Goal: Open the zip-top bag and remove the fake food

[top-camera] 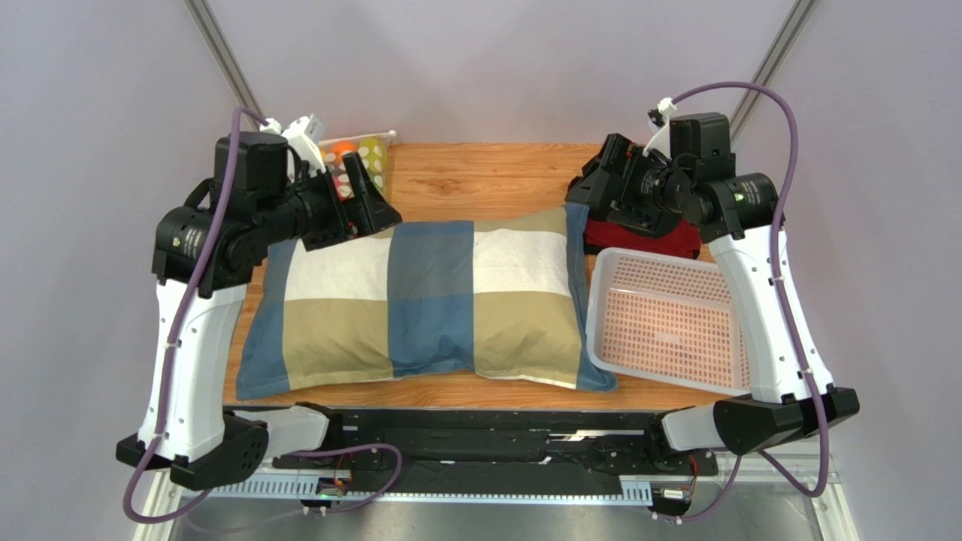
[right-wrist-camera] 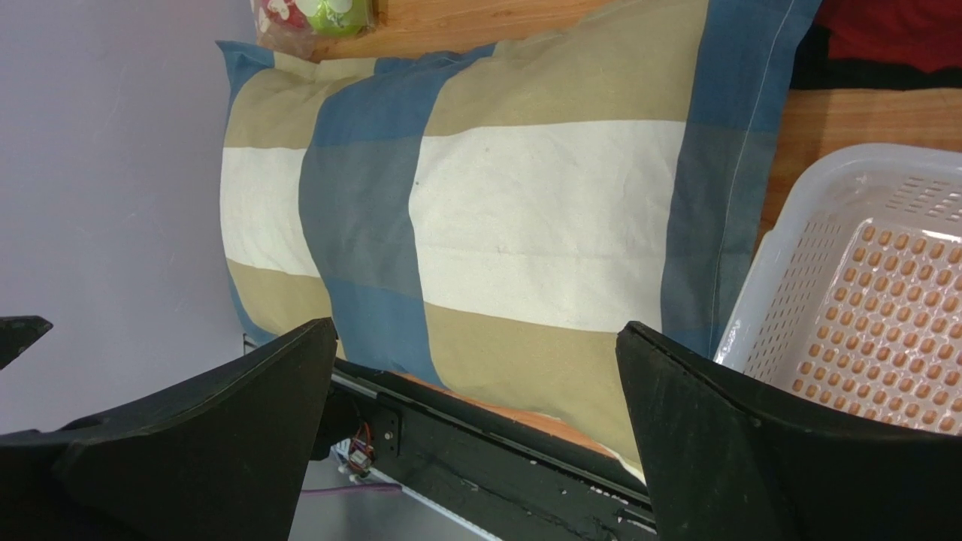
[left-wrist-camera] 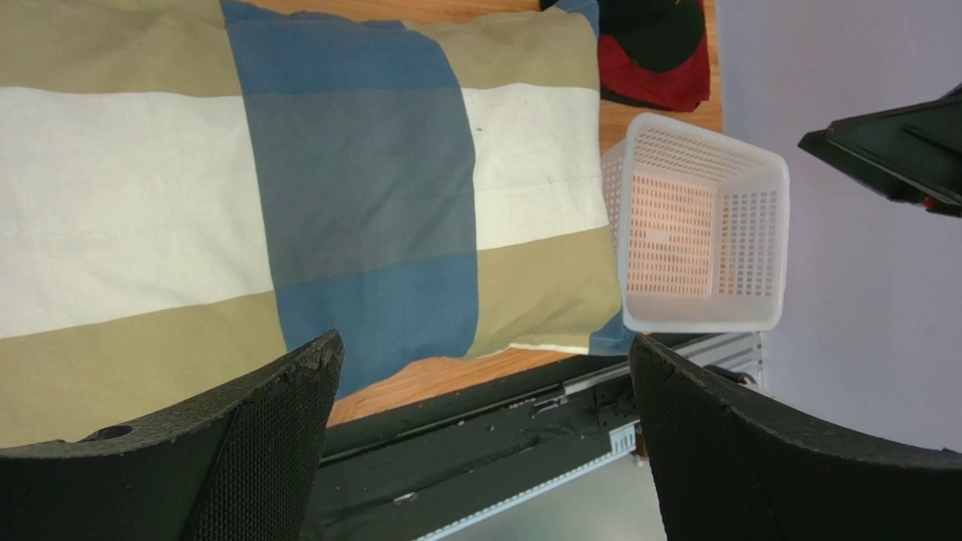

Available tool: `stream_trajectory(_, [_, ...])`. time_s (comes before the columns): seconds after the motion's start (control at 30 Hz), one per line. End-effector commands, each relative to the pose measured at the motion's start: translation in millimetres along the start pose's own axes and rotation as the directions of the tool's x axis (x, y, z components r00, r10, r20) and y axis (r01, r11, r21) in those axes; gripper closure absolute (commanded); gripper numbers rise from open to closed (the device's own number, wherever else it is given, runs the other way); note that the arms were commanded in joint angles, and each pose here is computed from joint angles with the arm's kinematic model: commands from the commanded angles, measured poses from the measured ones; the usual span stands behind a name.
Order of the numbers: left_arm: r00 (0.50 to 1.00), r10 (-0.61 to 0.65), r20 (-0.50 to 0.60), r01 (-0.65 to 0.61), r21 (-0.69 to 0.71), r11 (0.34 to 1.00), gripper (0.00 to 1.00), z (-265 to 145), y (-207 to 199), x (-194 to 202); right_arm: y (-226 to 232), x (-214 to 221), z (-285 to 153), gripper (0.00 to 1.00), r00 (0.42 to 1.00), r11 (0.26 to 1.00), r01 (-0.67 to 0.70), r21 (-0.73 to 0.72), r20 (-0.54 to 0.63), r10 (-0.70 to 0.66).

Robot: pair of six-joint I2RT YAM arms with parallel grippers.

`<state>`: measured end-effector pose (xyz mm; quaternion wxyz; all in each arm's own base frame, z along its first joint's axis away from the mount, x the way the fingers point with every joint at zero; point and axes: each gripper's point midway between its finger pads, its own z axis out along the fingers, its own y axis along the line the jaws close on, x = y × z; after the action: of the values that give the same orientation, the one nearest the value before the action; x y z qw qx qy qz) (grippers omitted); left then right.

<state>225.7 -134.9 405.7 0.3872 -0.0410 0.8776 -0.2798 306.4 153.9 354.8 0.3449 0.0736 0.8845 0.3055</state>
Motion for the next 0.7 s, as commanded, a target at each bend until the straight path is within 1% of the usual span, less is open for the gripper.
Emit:
stream_trajectory(0.0, [0.998, -0.062, -0.029, 0.061, -0.043, 0.997, 0.01, -3, 13, 18, 1, 1, -3, 0.00, 0.999, 0.999, -0.048, 0.021, -0.021, 0.049])
stream_trajectory(0.03, [0.997, -0.074, -0.001, 0.073, -0.036, 0.997, 0.01, -4, 13, 18, 2, 0, -3, 0.00, 0.998, 0.998, -0.059, 0.028, -0.023, 0.060])
stream_trajectory(0.07, [0.996, -0.064, 0.057, 0.063, 0.017, 0.998, 0.01, -16, 7, 15, -1, 4, -2, 0.00, 0.997, 0.997, -0.068, 0.046, -0.044, 0.070])
stream_trajectory(0.1, [0.993, -0.059, 0.098, 0.053, 0.061, 0.997, 0.01, -6, 3, 9, -4, 4, -1, 0.00, 0.996, 0.996, -0.071, 0.058, -0.048, 0.073])
stream_trajectory(0.17, [0.983, -0.072, 0.167, 0.058, 0.092, 0.994, 0.01, -9, 2, 0, -11, 10, 5, 0.00, 0.994, 0.993, -0.073, 0.090, -0.075, 0.080])
stream_trajectory(0.2, [0.979, -0.075, 0.191, 0.057, 0.100, 0.993, 0.01, 0, 3, -6, -14, 12, 6, 0.00, 0.994, 0.993, -0.068, 0.097, -0.083, 0.076])
stream_trajectory(0.23, [0.975, -0.087, 0.206, 0.072, 0.078, 0.994, 0.01, 4, 10, -12, -15, 14, 9, 0.00, 0.993, 0.993, -0.057, 0.100, -0.098, 0.067])
stream_trajectory(0.27, [0.978, -0.078, 0.195, 0.070, 0.051, 0.996, 0.01, 16, 16, -16, -18, 18, 10, 0.00, 0.991, 0.993, -0.055, 0.104, -0.113, 0.066])
stream_trajectory(0.33, [0.971, -0.068, 0.229, 0.070, -0.002, 0.998, 0.01, 27, 26, -33, -11, 25, 12, 0.00, 0.988, 0.998, -0.038, 0.053, -0.148, 0.046])
stream_trajectory(0.37, [0.974, -0.038, 0.222, 0.048, -0.039, 0.998, 0.02, 44, 34, -41, -10, 26, 13, 0.00, 0.987, 0.998, -0.035, 0.042, -0.153, 0.041])
stream_trajectory(0.4, [0.958, -0.007, 0.285, 0.025, -0.060, 0.998, 0.03, 49, 35, -61, -7, 28, 13, 0.00, 0.986, 0.999, -0.031, 0.027, -0.161, 0.035])
stream_trajectory(0.43, [0.951, 0.017, 0.308, 0.011, -0.088, 0.996, 0.04, 58, 41, -72, -1, 32, 14, 0.00, 0.985, 1.000, -0.019, 0.004, -0.172, 0.019])
stream_trajectory(0.47, [0.948, 0.025, 0.316, 0.017, -0.128, 0.992, 0.05, 76, 52, -82, 3, 33, 14, 0.00, 0.985, 1.000, -0.011, -0.012, -0.173, 0.009])
stream_trajectory(0.5, [0.923, 0.044, 0.382, 0.002, -0.119, 0.993, 0.06, 80, 48, -106, 5, 36, 15, 0.00, 0.983, 1.000, -0.006, -0.019, -0.181, 0.002])
stream_trajectory(0.53, [0.915, 0.070, 0.398, -0.024, -0.120, 0.992, 0.07, 89, 47, -119, 9, 40, 15, 0.00, 0.982, 0.999, 0.005, -0.034, -0.190, -0.011])
stream_trajectory(0.57, [0.913, 0.148, 0.381, -0.096, -0.153, 0.984, 0.08, 119, 54, -131, 11, 42, 15, 0.00, 0.980, 0.999, 0.015, -0.042, -0.196, -0.023])
stream_trajectory(0.6, [0.900, 0.188, 0.394, -0.123, -0.184, 0.975, 0.08, 123, 55, -148, 13, 43, 15, 0.00, 0.980, 0.999, 0.021, -0.048, -0.197, -0.030])
stream_trajectory(0.63, [0.898, 0.219, 0.381, -0.126, -0.255, 0.959, 0.08, 134, 68, -156, 15, 44, 17, 0.00, 0.979, 0.998, 0.026, -0.054, -0.203, -0.036])
stream_trajectory(0.67, [0.915, 0.274, 0.297, -0.168, -0.337, 0.927, 0.07, 170, 93, -154, 18, 44, 16, 0.00, 0.978, 0.997, 0.031, -0.066, -0.203, -0.044])
